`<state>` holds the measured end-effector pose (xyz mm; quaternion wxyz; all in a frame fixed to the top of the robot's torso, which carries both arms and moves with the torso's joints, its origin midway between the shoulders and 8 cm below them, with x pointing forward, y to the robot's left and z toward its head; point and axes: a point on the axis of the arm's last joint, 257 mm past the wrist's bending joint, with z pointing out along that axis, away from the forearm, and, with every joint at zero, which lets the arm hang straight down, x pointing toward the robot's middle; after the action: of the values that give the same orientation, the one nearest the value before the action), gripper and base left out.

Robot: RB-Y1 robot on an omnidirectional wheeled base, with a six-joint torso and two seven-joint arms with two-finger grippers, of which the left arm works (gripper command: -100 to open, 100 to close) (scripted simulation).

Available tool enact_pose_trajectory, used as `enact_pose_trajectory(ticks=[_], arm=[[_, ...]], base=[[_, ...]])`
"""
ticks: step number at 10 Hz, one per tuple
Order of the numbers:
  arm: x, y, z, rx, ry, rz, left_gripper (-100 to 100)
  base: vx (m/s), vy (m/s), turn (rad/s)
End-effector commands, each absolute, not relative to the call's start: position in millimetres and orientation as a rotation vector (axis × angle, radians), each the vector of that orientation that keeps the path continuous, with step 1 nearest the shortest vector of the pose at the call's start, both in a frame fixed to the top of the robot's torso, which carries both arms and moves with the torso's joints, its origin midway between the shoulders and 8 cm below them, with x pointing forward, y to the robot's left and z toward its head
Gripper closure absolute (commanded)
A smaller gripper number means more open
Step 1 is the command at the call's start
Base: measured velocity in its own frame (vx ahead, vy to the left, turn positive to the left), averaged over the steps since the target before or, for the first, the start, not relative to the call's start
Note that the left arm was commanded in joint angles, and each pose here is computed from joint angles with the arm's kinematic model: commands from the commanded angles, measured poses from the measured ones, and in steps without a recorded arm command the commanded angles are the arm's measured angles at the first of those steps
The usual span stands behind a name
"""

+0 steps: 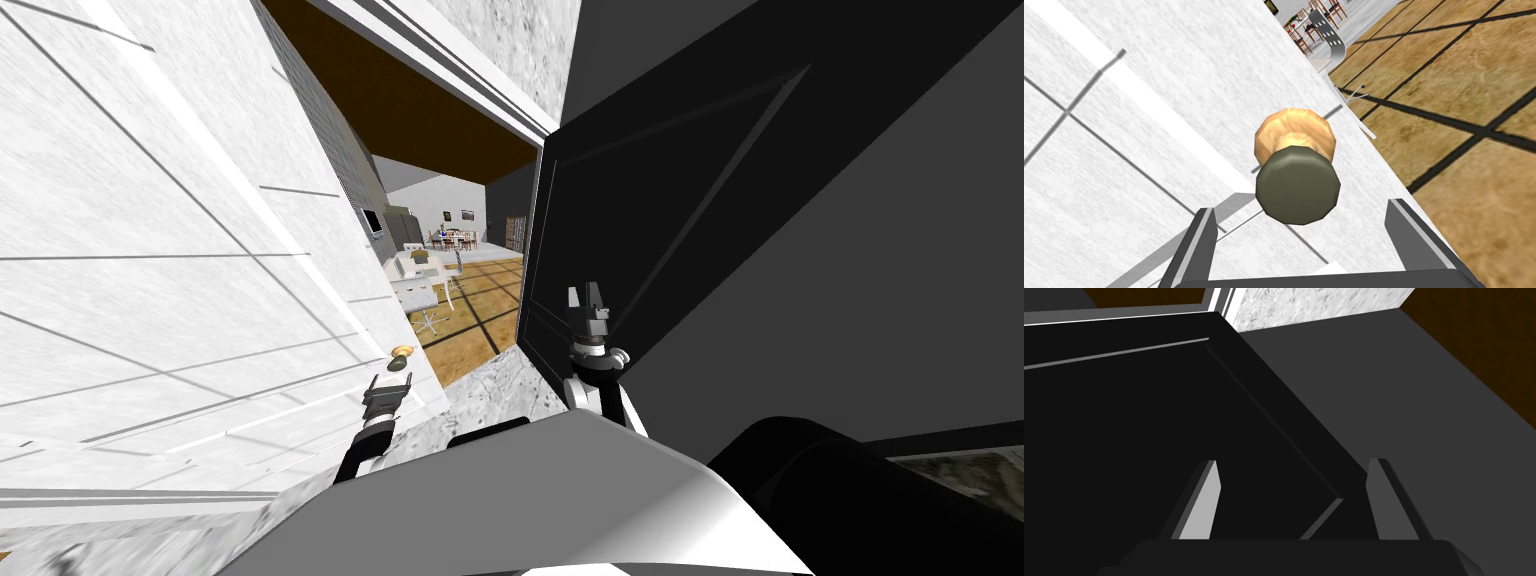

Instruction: Pull the door open

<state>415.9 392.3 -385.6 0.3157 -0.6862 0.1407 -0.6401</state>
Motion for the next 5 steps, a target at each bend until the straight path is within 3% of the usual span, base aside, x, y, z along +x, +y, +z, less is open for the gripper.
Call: enact_pose_trajectory(ticks=[1, 5], arm=[[415.9, 390.0, -385.9, -1.839, 0.313, -1.729, -100], [415.7, 386.1, -386.6, -1.892, 0.206, -1.805, -100]], base=[[-0.059, 0.01, -0.038], [-0.057, 0.015, -0.032]])
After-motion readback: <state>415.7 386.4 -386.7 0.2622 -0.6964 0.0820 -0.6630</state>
